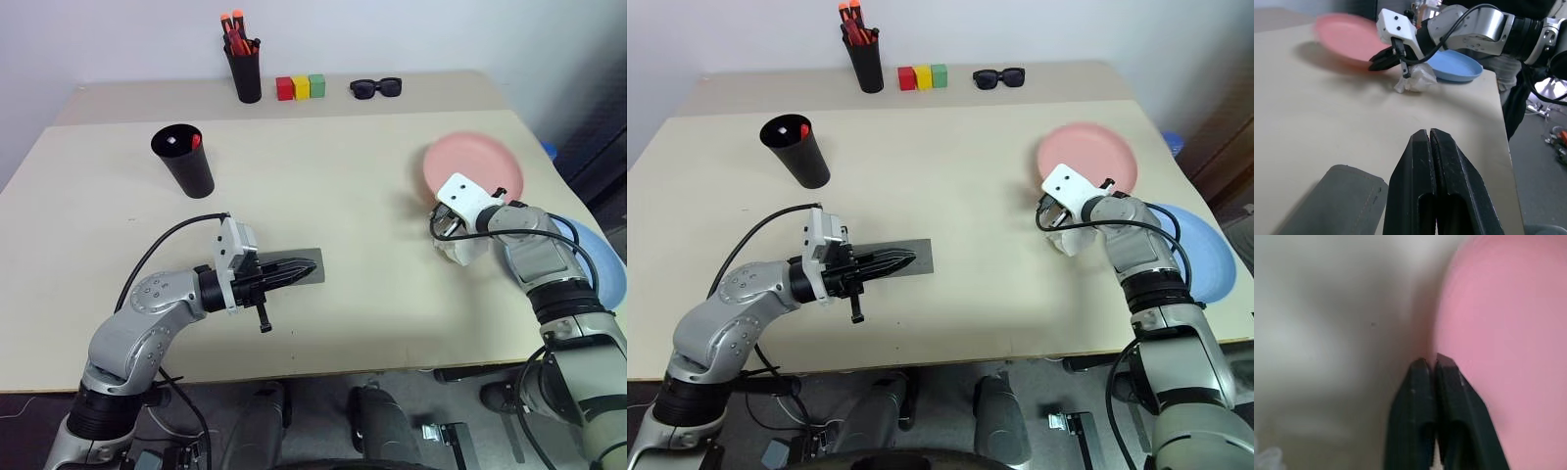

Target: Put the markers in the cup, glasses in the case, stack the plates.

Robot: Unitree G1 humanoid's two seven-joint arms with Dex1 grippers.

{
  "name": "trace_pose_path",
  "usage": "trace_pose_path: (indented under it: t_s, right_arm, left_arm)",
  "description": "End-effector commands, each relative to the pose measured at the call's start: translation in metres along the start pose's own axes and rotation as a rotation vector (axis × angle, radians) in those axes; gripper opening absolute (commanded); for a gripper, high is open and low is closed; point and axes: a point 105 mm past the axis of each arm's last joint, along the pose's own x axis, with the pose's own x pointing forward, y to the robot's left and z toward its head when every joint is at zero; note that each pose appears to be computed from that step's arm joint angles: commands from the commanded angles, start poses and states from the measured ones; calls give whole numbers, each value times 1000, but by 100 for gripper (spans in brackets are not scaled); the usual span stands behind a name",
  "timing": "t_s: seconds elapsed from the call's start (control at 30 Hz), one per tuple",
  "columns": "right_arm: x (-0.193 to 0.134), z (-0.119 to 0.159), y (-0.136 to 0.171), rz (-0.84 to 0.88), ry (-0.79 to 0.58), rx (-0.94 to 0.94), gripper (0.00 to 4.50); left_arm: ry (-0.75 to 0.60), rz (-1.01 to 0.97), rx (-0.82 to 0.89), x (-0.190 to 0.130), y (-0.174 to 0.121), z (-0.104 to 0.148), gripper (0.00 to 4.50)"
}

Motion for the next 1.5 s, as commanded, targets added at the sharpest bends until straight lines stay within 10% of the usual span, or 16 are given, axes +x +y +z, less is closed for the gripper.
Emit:
trace_pose_path:
  t_s: [0.03,0.27,0.63,0.77,1.0,1.5]
  right_arm:
    - [-24,34,-25,-81,-133,-66,2]
    - [-98,40,-45,-125,-192,-92,2]
    - [-185,-54,-3,-89,156,-31,2]
    - [-188,-70,6,-72,188,58,2]
    - [-177,-61,7,-16,146,55,344]
    - [-99,-29,50,117,-41,202,344]
  left_arm:
    - [-31,-40,12,5,-11,7,0]
    - [-42,-127,1,25,-15,2,0]
    - [-40,-299,53,61,-16,-9,0]
    - [-46,-300,59,62,-13,-9,0]
    - [-36,-251,53,51,-11,-12,0]
    - [-48,-175,52,47,-10,-8,0]
